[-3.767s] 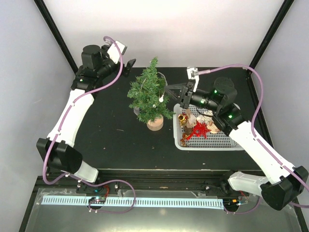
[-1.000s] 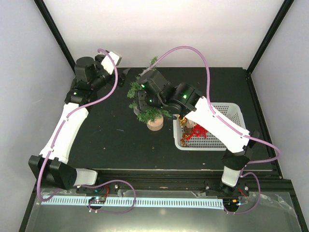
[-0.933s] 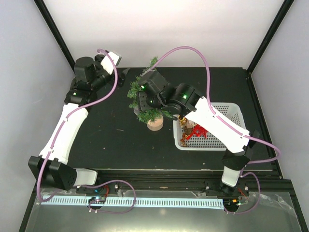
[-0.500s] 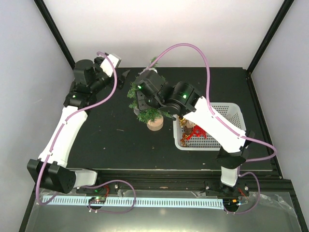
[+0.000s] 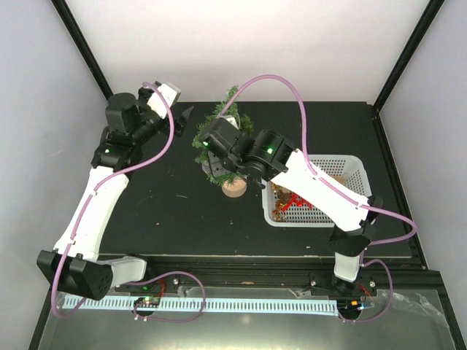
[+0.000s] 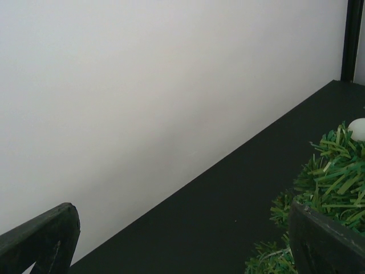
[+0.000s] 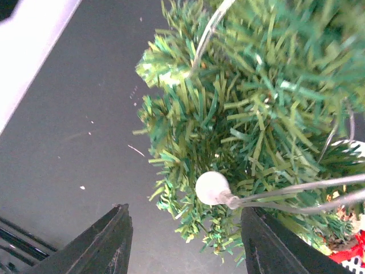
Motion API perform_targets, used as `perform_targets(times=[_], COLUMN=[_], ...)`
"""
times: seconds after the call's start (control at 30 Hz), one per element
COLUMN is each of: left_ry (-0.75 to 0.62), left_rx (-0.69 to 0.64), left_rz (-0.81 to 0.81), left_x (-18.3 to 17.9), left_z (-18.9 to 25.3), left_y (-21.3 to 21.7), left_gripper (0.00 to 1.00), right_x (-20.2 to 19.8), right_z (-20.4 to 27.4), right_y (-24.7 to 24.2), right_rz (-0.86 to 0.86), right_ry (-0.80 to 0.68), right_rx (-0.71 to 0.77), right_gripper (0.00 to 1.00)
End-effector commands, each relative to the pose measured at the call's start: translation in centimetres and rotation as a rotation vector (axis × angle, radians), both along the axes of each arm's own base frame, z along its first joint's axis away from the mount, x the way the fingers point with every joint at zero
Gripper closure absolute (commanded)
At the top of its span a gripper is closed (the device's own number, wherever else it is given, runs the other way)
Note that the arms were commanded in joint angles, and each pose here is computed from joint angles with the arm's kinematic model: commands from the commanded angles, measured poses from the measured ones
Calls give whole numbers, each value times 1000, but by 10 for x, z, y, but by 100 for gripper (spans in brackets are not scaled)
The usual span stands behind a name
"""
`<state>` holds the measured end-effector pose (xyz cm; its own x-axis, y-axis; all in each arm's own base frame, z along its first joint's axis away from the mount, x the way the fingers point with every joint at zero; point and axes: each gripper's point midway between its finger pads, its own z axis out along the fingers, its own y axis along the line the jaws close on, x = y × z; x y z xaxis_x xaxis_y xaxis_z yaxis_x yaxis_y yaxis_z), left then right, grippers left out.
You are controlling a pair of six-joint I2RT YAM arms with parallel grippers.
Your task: Decorate the small christmas tree
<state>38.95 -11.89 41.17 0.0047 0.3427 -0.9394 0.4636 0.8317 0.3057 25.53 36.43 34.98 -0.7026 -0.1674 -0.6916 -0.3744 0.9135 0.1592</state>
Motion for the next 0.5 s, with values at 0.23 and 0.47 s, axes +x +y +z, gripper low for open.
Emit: perform_targets(times=[0.23, 0.47], left_ry=[0, 1], left_rx=[1, 4], left_rz=[1, 3], left_x=[-8, -9], left_z=[-2, -4], left_y=[4, 4], left_gripper=[1, 1], right_x=[-12, -22], right_z=[-1, 9], right_y=[-12, -20], right_rz=[-13, -12], right_ry=[6, 1], right_rx=[-10, 4], right_gripper=[46, 45])
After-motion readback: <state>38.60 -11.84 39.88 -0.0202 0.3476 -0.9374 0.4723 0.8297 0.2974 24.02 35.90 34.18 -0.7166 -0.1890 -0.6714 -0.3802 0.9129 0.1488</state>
